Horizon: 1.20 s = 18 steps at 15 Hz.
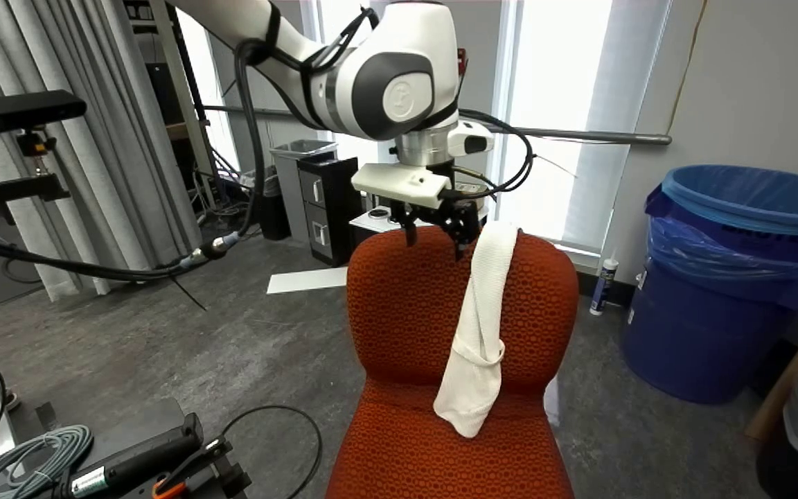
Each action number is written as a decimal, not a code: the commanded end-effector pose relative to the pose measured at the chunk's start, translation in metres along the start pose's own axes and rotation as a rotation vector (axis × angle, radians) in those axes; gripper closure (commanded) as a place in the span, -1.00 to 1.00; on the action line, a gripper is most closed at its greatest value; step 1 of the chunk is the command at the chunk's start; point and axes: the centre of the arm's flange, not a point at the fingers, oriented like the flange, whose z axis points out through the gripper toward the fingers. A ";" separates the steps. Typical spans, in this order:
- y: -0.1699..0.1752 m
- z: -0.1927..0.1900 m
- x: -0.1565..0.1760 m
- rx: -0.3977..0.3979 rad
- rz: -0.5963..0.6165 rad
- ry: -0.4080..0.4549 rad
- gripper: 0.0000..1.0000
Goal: Pull the white fabric off the chair back
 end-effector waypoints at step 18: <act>-0.011 0.130 0.128 -0.090 -0.055 0.209 -0.50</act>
